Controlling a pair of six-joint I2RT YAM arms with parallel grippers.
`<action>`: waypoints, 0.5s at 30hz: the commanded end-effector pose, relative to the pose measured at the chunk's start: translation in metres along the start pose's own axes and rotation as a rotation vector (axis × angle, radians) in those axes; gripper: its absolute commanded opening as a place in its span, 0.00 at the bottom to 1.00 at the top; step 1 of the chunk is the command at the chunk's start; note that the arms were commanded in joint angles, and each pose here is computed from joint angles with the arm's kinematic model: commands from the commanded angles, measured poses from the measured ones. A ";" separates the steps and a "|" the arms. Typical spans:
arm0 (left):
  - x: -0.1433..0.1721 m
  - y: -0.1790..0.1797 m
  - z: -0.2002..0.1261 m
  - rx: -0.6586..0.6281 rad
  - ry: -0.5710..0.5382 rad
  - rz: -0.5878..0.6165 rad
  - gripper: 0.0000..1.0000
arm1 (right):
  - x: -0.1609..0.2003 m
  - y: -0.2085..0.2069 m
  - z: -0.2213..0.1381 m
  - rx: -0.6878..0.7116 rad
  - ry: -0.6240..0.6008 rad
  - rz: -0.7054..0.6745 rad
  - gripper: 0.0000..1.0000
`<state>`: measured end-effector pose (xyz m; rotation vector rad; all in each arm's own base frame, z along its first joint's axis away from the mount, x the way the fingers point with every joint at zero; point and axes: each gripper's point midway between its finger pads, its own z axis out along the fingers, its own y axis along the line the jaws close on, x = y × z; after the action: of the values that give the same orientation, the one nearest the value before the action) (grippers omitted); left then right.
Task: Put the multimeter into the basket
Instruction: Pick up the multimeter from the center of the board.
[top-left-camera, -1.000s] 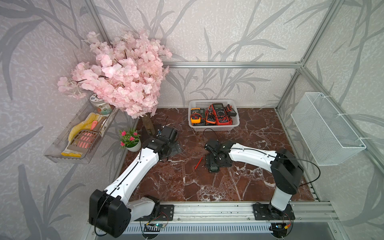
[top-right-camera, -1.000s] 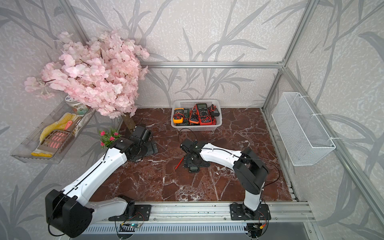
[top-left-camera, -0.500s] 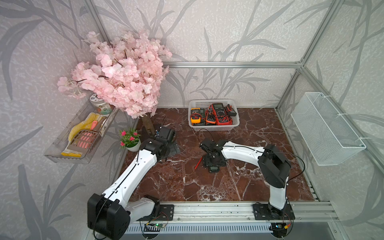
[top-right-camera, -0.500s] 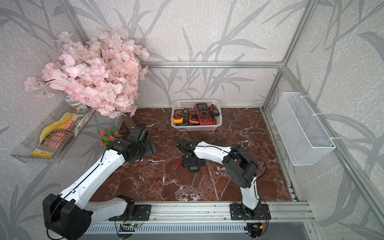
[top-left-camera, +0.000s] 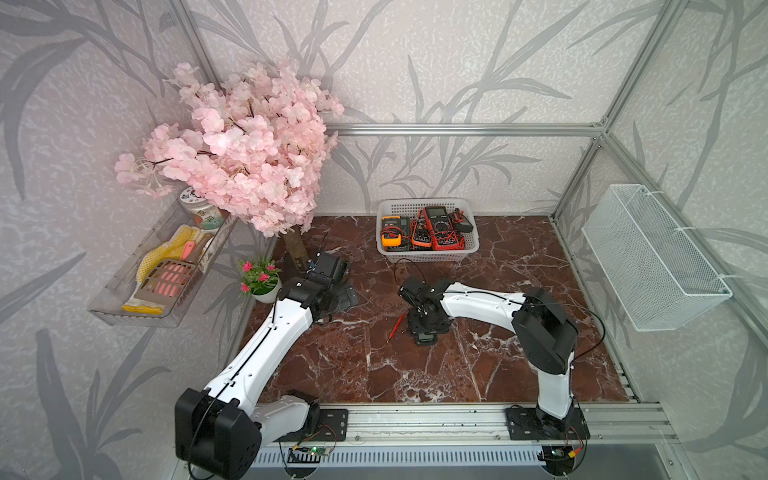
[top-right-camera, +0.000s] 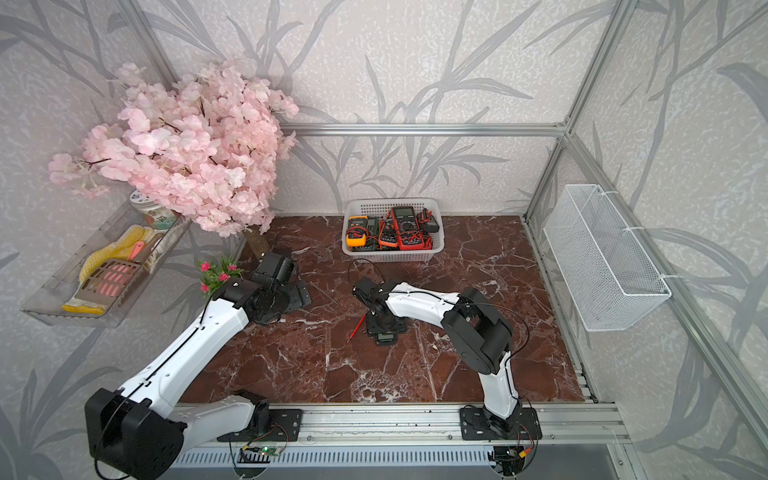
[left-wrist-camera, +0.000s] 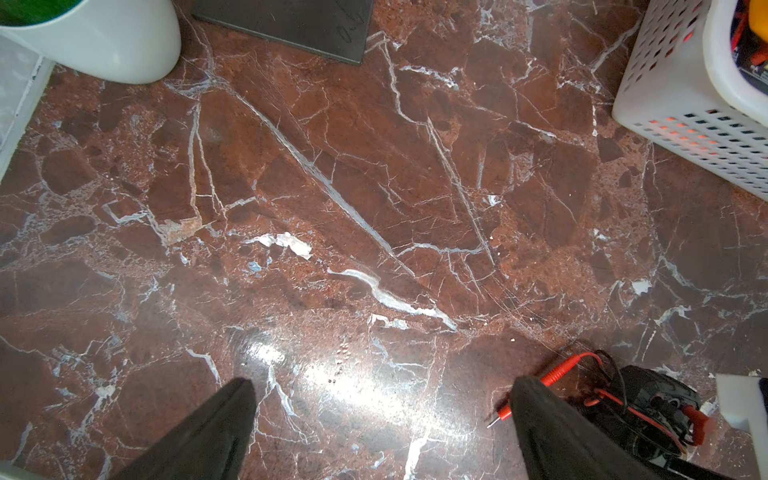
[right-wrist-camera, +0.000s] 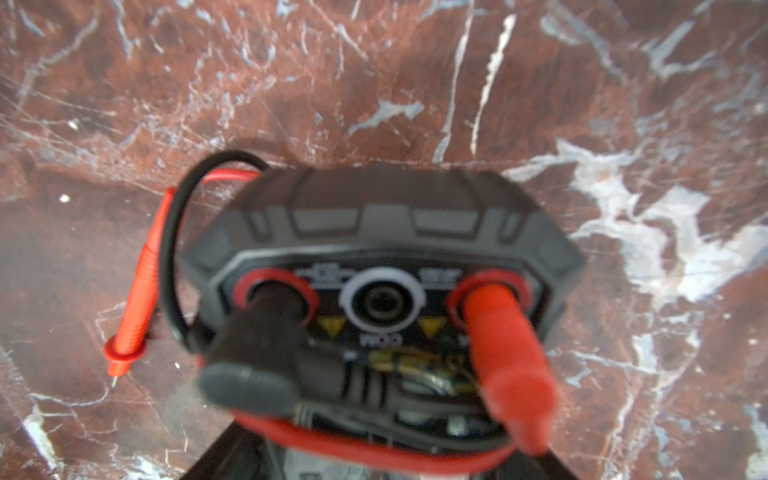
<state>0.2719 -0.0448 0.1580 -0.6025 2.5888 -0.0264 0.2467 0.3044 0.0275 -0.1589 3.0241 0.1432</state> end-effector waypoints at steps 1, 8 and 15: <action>-0.007 -0.001 -0.005 0.012 -0.021 -0.010 1.00 | -0.009 -0.004 -0.026 0.011 -0.035 -0.019 0.55; -0.018 -0.003 -0.005 0.004 -0.041 -0.009 1.00 | -0.038 -0.007 -0.074 -0.042 -0.119 -0.040 0.54; -0.025 -0.005 -0.002 -0.011 -0.049 -0.006 1.00 | -0.085 -0.012 -0.132 -0.114 -0.238 -0.051 0.54</action>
<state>0.2834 -0.0427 0.1618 -0.6194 2.5703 -0.0208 0.3077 0.2981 0.1342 -0.1752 2.8368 0.2972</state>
